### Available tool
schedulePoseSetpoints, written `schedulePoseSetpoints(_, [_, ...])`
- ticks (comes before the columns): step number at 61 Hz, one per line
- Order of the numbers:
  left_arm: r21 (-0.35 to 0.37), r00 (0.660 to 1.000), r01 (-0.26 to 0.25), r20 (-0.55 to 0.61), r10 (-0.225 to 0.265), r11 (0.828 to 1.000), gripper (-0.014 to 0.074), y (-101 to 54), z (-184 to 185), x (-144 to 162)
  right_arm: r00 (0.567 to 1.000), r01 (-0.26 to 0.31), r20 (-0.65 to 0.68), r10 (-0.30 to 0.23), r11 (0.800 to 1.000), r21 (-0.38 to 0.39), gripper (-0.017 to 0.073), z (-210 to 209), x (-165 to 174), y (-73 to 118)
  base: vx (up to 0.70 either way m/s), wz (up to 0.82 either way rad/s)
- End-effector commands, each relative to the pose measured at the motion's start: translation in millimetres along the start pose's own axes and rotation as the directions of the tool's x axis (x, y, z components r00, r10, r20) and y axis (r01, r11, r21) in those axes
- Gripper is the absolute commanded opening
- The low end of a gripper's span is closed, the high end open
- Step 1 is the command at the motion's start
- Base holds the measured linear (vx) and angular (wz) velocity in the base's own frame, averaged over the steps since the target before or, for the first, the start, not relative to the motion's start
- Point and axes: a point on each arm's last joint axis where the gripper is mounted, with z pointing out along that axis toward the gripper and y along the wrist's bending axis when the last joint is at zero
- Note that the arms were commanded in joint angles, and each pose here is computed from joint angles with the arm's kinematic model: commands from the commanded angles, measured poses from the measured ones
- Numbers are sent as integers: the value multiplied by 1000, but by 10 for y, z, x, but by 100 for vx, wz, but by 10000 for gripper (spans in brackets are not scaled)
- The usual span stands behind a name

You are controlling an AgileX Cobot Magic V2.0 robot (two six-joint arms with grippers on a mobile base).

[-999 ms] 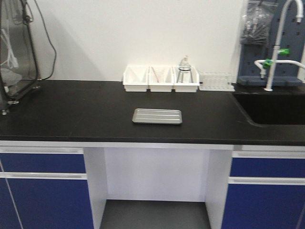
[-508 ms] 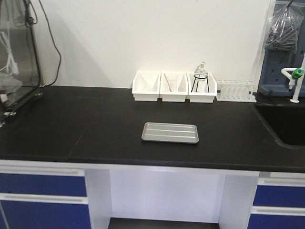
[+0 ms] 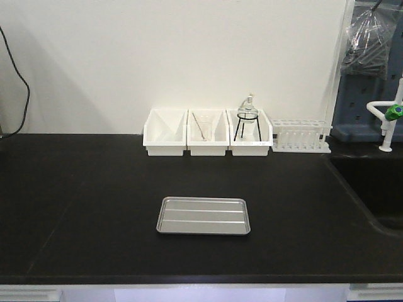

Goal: Move beaker to silver tray on left bench
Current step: 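Approach the silver tray, keeping the beaker raised in the right gripper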

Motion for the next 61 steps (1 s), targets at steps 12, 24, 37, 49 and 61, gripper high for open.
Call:
schedulePoseSetpoints(12, [4,997,2,71,-2,1000,1,-9,16,-16,996,26,91,-24,1000,-17,-11,-21,-161,15,41,-3])
schedulePoseSetpoints(24, [4,997,2,71,-2,1000,1,-9,16,-16,996,26,91,-24,1000,-17,-11,-21,-161,15,39,2])
schedulePoseSetpoints(37, [4,997,2,71,-2,1000,1,-9,16,-16,996,26,91,-24,1000,-17,-11,-21,-161,15,35,2])
schedulePoseSetpoints(49, [4,997,2,71,-2,1000,1,-9,16,-16,996,26,91,-24,1000,-17,-11,-21,-161,15,25,-5])
schedulePoseSetpoints(61, [4,997,2,71,-2,1000,1,-9,16,-16,996,26,91,-24,1000,-17,-11,-21,-161,15,12,-8])
